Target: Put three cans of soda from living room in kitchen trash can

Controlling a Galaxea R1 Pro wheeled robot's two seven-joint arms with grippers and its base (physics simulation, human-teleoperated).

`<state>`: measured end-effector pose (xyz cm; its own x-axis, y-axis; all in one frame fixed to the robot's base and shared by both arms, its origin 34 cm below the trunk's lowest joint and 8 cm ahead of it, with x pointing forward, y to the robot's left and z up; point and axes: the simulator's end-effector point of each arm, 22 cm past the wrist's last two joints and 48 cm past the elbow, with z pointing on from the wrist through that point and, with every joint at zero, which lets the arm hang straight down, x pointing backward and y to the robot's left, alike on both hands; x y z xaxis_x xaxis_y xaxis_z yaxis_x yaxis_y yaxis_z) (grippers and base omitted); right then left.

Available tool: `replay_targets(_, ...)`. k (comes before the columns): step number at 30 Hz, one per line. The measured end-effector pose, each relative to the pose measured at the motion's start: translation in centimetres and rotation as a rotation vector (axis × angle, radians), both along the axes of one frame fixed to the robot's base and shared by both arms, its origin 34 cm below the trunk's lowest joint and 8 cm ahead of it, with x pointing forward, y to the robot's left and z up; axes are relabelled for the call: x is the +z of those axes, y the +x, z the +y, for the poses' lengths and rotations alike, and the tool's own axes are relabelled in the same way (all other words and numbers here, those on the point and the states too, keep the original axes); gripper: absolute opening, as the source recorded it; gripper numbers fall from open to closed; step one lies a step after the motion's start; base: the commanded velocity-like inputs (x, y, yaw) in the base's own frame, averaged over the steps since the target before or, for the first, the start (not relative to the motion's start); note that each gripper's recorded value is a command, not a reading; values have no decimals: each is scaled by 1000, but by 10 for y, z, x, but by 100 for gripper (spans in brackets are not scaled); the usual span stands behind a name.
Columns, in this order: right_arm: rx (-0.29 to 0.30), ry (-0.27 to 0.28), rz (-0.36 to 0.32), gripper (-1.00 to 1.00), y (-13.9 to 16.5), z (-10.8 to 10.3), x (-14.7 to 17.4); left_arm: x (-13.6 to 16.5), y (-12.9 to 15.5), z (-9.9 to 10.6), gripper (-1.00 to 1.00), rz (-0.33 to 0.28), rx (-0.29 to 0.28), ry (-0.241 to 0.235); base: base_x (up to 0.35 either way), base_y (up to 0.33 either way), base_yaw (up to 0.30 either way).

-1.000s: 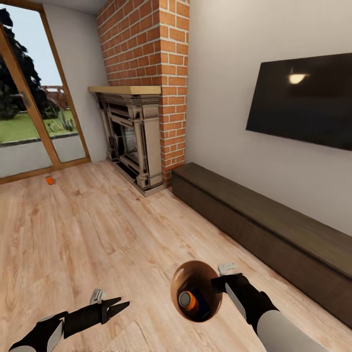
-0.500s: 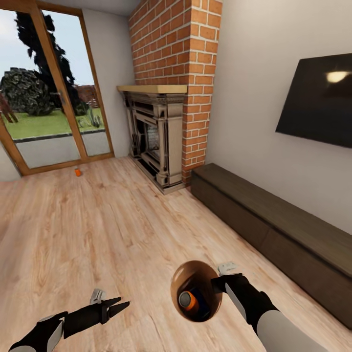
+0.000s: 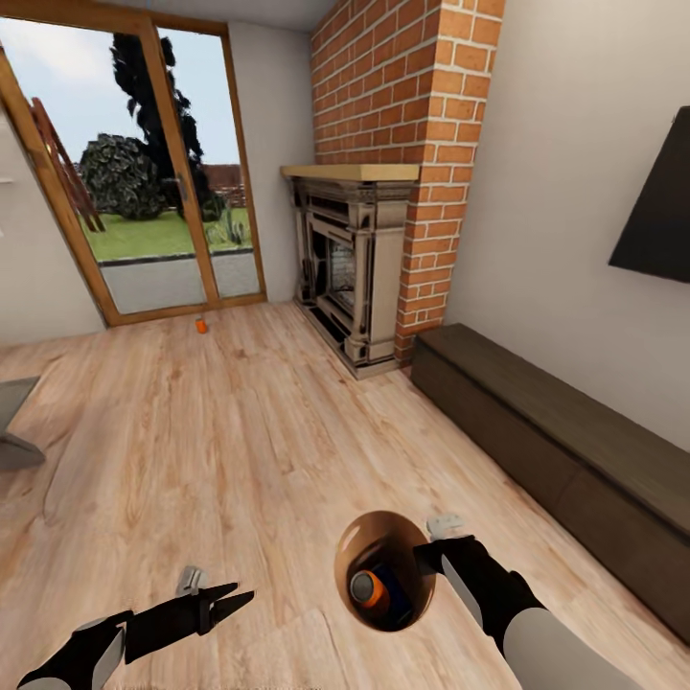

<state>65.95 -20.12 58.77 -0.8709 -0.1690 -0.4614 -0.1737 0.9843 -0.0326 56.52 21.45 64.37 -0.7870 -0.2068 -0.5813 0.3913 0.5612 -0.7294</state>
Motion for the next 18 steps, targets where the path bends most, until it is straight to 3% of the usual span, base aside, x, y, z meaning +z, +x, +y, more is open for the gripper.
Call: replay_targets(18,0,0,7,-100,-2,0,-4,-3,-1,0,100,7,0,0,0,0,285)
